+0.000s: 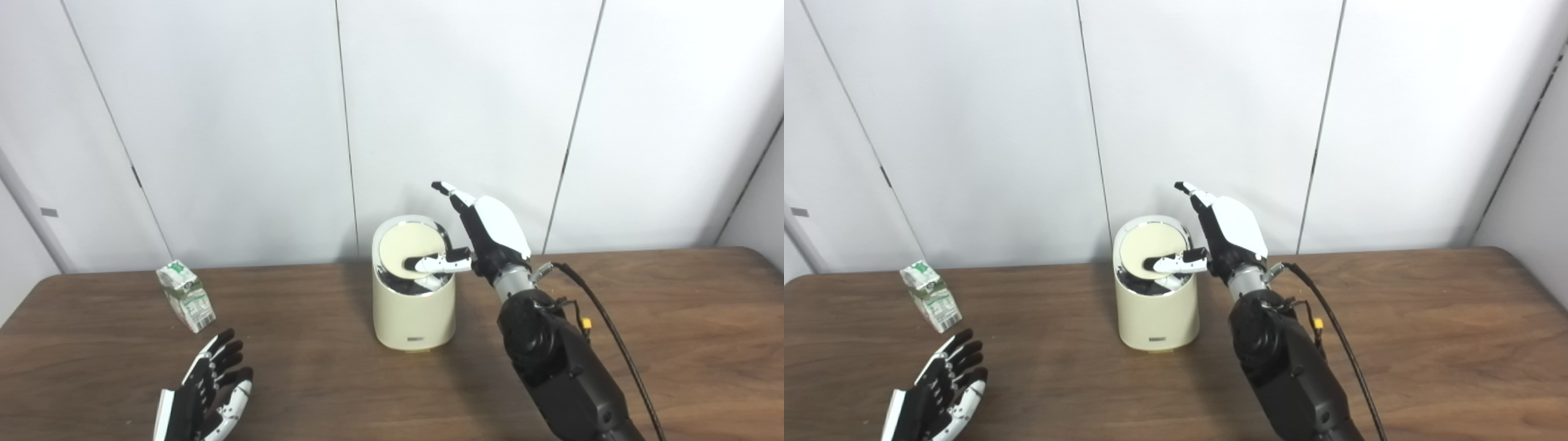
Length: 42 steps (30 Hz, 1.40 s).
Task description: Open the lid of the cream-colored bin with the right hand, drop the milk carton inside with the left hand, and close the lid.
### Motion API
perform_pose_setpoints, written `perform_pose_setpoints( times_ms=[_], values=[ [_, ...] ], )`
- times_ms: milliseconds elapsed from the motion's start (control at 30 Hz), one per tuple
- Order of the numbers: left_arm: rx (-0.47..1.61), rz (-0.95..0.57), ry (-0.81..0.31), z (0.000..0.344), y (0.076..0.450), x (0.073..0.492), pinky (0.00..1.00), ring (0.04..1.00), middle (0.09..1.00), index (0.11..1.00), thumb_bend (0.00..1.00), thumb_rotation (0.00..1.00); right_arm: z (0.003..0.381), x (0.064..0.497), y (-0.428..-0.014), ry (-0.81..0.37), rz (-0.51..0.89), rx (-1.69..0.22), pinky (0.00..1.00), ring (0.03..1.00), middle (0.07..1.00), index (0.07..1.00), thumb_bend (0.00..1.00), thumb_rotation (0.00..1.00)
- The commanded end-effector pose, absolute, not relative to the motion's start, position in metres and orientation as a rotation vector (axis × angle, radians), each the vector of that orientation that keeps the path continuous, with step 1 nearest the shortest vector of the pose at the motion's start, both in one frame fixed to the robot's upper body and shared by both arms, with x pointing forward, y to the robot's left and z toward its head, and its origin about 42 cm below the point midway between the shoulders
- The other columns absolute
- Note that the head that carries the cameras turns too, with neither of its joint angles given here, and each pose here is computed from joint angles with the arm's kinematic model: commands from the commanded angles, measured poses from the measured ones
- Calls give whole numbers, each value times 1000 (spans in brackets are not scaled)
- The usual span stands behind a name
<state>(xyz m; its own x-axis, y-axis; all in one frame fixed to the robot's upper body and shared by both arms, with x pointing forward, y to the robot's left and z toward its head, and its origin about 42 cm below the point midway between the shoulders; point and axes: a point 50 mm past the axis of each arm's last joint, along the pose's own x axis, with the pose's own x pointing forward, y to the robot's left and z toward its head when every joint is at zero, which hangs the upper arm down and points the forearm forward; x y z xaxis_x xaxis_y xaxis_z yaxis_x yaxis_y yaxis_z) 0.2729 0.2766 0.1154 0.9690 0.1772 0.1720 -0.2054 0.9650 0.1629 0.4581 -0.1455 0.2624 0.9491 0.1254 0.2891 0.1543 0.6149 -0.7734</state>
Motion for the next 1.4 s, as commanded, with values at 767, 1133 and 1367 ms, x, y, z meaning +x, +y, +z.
perform_pose_setpoints(
  times_ms=[767, 1133, 1367],
  values=[
    [173, 201, -135, 107, 277, 264, 767, 822, 837, 901, 299, 272, 293, 452, -152, -372, -26, -582, 756, 846, 874, 867, 706, 517],
    [174, 209, -139, 106, 275, 264, 763, 813, 826, 897, 301, 262, 319, 432, -171, -248, 75, -55, 863, 917, 914, 879, 510, 685],
    [169, 213, -139, 106, 273, 265, 757, 808, 823, 898, 303, 275, 313, 415, -195, -268, 60, 5, 870, 906, 919, 890, 476, 811]
  ],
)
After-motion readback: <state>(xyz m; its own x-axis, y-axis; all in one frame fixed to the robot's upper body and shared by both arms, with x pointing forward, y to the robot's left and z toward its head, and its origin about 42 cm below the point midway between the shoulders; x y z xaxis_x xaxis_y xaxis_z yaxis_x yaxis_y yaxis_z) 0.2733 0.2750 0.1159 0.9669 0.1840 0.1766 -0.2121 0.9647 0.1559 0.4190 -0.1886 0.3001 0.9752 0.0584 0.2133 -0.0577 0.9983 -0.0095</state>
